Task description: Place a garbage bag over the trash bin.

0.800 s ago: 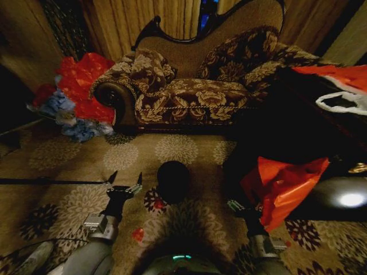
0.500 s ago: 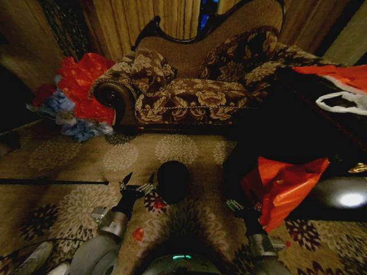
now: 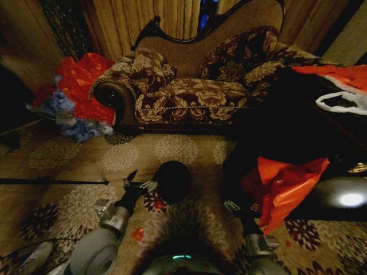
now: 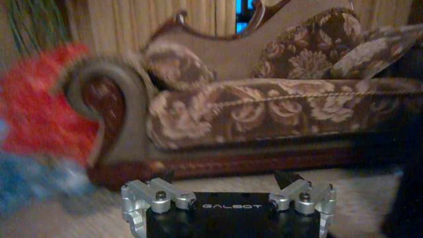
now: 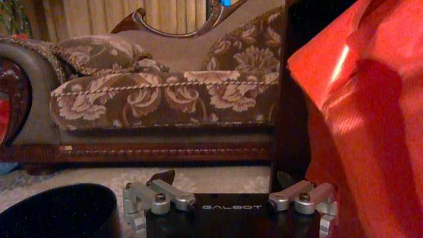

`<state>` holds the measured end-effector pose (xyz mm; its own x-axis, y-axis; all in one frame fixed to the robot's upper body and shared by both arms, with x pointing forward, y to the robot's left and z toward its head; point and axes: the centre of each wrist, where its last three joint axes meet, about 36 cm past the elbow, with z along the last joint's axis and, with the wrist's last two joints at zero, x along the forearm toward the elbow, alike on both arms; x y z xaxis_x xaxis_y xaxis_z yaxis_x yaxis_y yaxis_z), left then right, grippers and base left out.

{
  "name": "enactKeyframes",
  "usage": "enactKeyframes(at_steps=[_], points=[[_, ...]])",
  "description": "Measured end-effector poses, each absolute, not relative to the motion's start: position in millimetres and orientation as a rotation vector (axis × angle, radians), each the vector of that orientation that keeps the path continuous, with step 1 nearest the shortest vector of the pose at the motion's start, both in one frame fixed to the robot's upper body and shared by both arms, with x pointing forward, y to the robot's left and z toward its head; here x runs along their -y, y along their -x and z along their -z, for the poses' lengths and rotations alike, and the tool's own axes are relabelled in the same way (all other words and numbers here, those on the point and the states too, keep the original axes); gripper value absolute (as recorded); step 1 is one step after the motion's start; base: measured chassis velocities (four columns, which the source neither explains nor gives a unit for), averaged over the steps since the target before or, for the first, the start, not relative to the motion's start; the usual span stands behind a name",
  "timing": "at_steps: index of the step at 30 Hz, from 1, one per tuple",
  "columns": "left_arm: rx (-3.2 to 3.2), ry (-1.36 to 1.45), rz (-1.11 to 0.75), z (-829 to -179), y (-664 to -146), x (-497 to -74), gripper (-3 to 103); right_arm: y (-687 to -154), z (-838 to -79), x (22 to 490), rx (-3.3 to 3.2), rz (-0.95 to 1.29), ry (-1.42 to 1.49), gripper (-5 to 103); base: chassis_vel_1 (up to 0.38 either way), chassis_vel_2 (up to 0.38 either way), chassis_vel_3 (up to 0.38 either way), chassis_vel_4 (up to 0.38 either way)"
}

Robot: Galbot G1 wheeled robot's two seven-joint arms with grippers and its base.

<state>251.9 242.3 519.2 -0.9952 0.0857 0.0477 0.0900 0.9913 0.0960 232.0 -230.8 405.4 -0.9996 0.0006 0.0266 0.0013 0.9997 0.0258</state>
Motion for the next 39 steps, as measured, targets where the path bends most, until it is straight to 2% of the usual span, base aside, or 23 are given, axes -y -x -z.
enactKeyframes(at_steps=[2, 4, 6, 7, 8, 9, 11, 12, 14, 17, 22, 24, 25, 29, 30, 33, 34, 37, 39], points=[[3.098, 0.125, 0.188, -518, -250, -243, 100, -232, -406, 232, 3.118, 0.042, 0.005, 100, 0.000, 0.000, 0.000, 0.000], [3.078, 0.172, 0.055, -520, -246, -238, 100, -234, -408, 234, 3.124, 0.044, 0.007, 100, 0.000, 0.000, 0.000, 0.000], [3.070, 0.186, 0.010, -520, -246, -237, 100, -234, -408, 234, 3.124, 0.044, 0.007, 100, 0.000, 0.000, 0.000, 0.000], [3.022, 0.271, -0.197, -525, -249, -232, 100, -234, -408, 234, 3.124, 0.044, 0.006, 100, 0.000, 0.000, 0.000, 0.000], [2.981, 0.338, -0.307, -527, -252, -229, 100, -233, -408, 234, 3.120, 0.047, 0.005, 100, 0.000, 0.000, 0.000, 0.000], [2.981, 0.338, -0.307, -527, -252, -229, 100, -233, -408, 234, 3.120, 0.047, 0.005, 100, 0.000, 0.000, 0.000, 0.000], [2.884, 0.469, -0.483, -532, -259, -228, 100, -233, -405, 235, 3.108, 0.052, 0.006, 100, 0.000, 0.000, 0.000, 0.000], [2.884, 0.469, -0.483, -532, -259, -228, 100, -233, -405, 235, 3.108, 0.052, 0.006, 100, 0.000, 0.000, 0.000, 0.000], [2.778, 0.604, -0.625, -541, -277, -228, 100, -234, -403, 236, 3.101, 0.051, 0.008, 100, 0.000, 0.000, 0.000, 0.000], [2.698, 0.700, -0.707, -546, -293, -223, 100, -234, -400, 235, 3.085, 0.053, 0.011, 100, 0.000, 0.000, 0.000, 0.000], [2.502, 0.899, -0.851, -558, -330, -189, 100, -231, -391, 235, 3.044, 0.047, 0.015, 100, 0.000, 0.000, 0.000, 0.000], [2.369, 0.973, -0.918, -563, -352, -164, 100, -232, -386, 238, 3.030, 0.033, 0.023, 100, 0.000, 0.000, 0.000, 0.000], [2.369, 0.973, -0.918, -563, -352, -164, 100, -232, -386, 238, 3.030, 0.033, 0.023, 100, 0.000, 0.000, 0.000, 0.000], [2.164, 1.069, -0.951, -561, -383, -106, 100, -237, -381, 240, 3.025, 0.027, 0.040, 100, 0.000, 0.000, 0.000, 0.000], [2.164, 1.069, -0.951, -561, -383, -106, 100, -237, -381, 240, 3.025, 0.027, 0.040, 100, 0.000, 0.000, 0.000, 0.000], [2.000, 1.173, -0.975, -566, -395, -47, 100, -240, -375, 239, 3.017, 0.030, 0.048, 100, 0.000, 0.000, 0.000, 0.000], [2.000, 1.173, -0.975, -566, -395, -47, 100, -240, -375, 239, 3.017, 0.030, 0.048, 100, 0.000, 0.000, 0.000, 0.000], [1.916, 1.223, -0.995, -570, -402, -5, 100, -241, -373, 238, 3.014, 0.028, 0.059, 100, 0.000, 0.000, 0.000, 0.000], [1.892, 1.230, -1.005, -572, -405, 8, 100, -241, -373, 239, 3.014, 0.027, 0.067, 100, 0.000, 0.000, 0.000, 0.000]])
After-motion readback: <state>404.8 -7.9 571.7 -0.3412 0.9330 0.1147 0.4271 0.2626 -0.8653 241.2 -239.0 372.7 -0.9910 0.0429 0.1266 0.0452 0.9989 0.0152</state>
